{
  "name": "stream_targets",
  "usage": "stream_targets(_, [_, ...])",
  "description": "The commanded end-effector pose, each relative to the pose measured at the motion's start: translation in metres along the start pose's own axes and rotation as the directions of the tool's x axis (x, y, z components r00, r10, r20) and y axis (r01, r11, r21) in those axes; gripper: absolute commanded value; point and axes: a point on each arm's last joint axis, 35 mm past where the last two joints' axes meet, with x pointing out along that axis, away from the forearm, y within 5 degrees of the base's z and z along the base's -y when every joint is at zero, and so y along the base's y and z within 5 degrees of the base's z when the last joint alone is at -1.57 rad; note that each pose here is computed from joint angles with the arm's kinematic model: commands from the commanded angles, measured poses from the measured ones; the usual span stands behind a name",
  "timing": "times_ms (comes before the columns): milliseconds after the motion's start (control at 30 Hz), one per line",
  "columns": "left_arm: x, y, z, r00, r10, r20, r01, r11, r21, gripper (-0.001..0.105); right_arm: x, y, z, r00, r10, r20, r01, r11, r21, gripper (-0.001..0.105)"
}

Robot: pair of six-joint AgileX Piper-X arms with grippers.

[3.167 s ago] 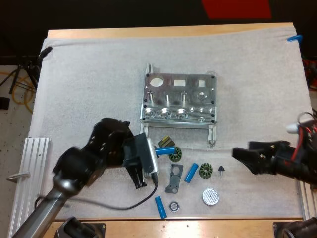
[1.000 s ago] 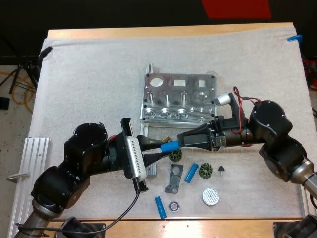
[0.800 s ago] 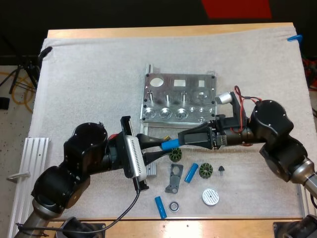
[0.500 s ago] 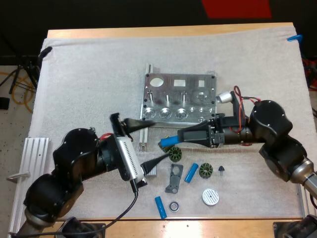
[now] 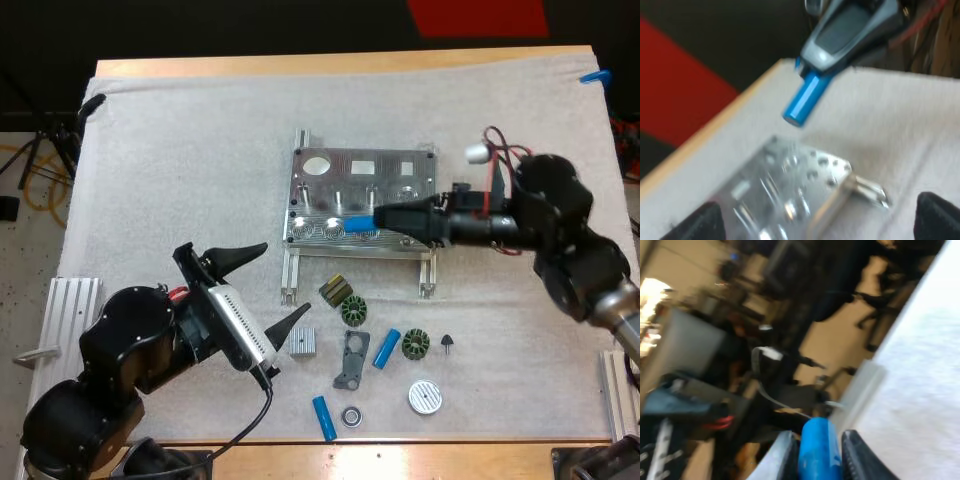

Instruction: Load cells from left to right

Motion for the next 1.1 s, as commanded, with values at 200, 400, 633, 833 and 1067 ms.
stream_targets(200, [-0.001, 0.000, -0.003, 0.999, 0.012, -0.035, -0.016, 0.995, -0.100, 0.075, 0.011, -0.017, 0.025, 0.935, -0.341, -0.094, 0.328, 0.936, -0.129, 0.000])
stream_targets(400, [0.000, -0.001, -0.009, 0.995, 0.003, -0.098, -0.015, 0.992, -0.125, 0.075, 0.018, -0.031, 0.037, 0.802, -0.549, -0.236, 0.491, 0.830, -0.263, 0.000])
stream_targets(633, [0.002, -0.001, -0.013, 0.991, -0.006, -0.133, -0.012, 0.991, -0.134, 0.075, 0.036, -0.055, 0.048, 0.689, -0.633, -0.353, 0.532, 0.772, -0.347, 0.000])
stream_targets(833, [0.002, -0.001, -0.013, 0.991, -0.006, -0.132, -0.012, 0.991, -0.134, 0.075, 0.054, -0.077, 0.045, 0.653, -0.643, -0.401, 0.531, 0.766, -0.362, 0.000])
stream_targets(1067, [0.002, -0.001, -0.013, 0.991, -0.006, -0.132, -0.012, 0.991, -0.134, 0.075, 0.070, -0.098, 0.037, 0.625, -0.642, -0.444, 0.531, 0.766, -0.361, 0.000])
